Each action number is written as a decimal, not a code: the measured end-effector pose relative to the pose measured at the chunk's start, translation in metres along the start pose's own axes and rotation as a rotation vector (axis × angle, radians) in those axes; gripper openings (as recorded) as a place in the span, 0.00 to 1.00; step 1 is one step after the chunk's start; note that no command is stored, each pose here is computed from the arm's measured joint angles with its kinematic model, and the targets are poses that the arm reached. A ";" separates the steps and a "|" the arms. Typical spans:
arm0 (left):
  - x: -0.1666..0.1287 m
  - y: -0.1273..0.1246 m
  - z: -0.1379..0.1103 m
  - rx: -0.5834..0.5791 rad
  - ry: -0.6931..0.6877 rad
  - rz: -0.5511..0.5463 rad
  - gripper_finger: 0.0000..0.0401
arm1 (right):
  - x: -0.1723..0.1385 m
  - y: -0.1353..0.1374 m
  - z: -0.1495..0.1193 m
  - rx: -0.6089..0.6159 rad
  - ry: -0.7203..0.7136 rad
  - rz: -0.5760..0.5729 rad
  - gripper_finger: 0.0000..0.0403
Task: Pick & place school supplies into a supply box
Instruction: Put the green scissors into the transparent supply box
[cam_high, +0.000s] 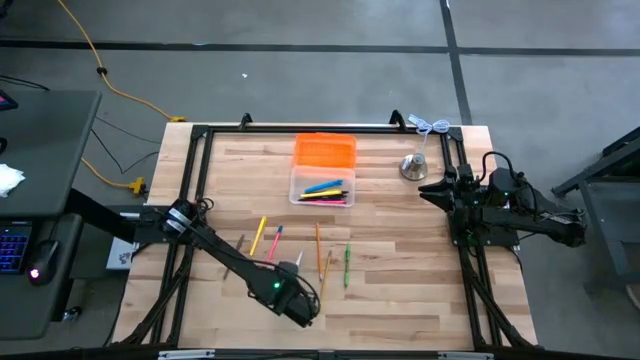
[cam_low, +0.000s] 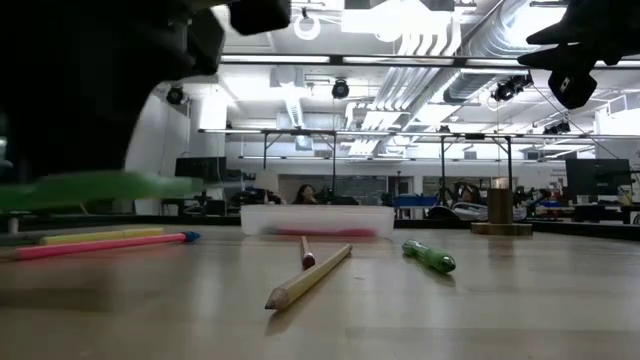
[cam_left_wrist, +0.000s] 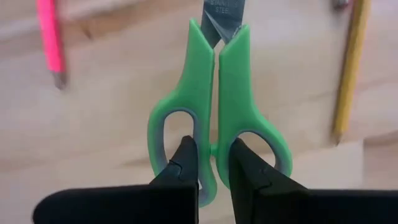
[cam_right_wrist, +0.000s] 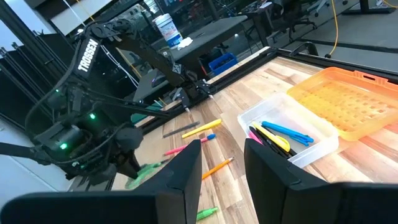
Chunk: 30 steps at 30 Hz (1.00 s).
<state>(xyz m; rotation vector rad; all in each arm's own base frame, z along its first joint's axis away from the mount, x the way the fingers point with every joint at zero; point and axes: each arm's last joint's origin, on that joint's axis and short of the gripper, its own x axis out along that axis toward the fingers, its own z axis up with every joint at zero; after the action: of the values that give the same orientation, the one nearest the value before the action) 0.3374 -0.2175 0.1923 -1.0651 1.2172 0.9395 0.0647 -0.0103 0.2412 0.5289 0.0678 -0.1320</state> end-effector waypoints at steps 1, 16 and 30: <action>-0.004 -0.001 0.001 0.001 -0.011 0.006 0.17 | 0.000 0.000 0.000 0.000 0.000 0.000 0.25; -0.091 0.000 0.018 0.136 -0.167 0.120 0.17 | 0.000 0.000 0.000 0.000 0.001 -0.001 0.24; -0.104 -0.014 0.084 0.399 -0.160 0.137 0.17 | 0.000 0.000 0.000 -0.024 -0.007 -0.015 0.24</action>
<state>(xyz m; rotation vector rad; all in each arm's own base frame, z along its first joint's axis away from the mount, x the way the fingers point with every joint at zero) 0.3590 -0.1398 0.2998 -0.5865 1.2876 0.8235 0.0646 -0.0108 0.2411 0.5038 0.0666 -0.1478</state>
